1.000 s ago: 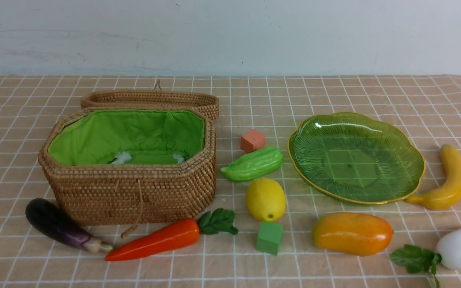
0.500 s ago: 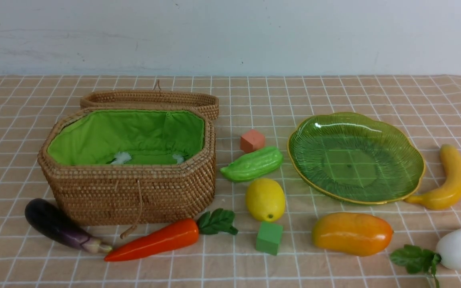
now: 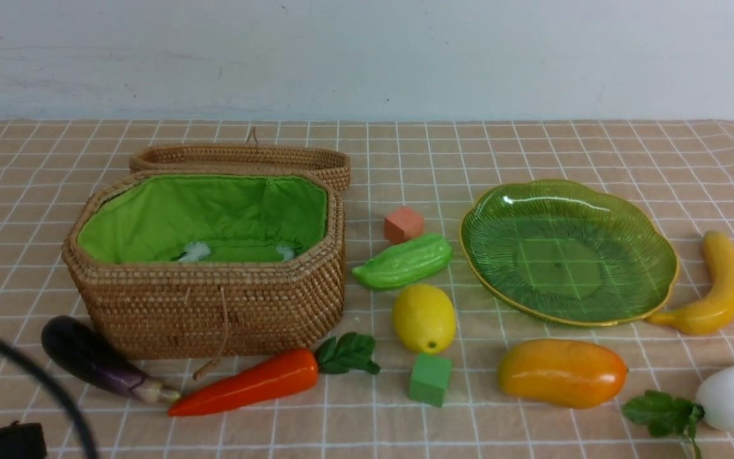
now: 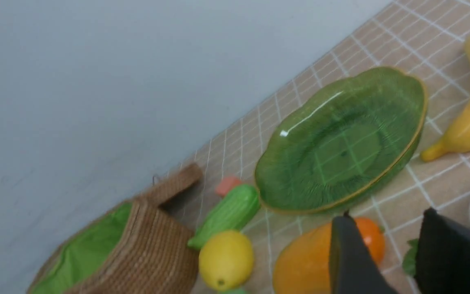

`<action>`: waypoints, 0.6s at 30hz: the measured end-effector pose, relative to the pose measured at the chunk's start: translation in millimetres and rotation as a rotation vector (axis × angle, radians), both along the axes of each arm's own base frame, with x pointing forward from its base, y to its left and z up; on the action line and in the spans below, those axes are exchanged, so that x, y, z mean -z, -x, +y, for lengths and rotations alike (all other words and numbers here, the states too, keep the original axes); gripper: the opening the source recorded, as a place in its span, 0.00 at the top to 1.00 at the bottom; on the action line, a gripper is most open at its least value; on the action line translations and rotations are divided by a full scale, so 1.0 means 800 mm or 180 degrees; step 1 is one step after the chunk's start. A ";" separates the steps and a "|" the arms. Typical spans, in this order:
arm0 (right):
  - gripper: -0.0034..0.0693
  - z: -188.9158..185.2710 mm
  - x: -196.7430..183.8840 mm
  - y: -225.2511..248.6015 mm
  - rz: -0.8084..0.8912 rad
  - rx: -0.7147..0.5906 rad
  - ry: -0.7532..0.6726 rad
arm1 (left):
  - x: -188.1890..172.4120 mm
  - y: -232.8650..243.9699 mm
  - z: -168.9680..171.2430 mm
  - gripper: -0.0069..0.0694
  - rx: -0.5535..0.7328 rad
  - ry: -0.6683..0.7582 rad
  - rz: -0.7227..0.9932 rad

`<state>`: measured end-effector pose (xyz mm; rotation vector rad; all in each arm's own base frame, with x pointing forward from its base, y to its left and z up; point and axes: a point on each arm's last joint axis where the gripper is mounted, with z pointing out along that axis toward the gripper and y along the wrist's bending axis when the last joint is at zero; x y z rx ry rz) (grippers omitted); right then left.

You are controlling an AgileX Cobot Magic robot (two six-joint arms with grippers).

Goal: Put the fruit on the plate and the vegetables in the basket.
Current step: Use the left arm to grab an eggplant and put it into the left basket

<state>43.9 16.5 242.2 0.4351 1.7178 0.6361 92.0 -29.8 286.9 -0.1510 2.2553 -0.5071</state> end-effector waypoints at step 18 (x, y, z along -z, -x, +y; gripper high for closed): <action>0.69 0.015 -0.133 -0.016 0.0983 -0.1285 0.1769 | 0.023 -0.132 0.001 0.93 0.0608 -0.0916 0.1159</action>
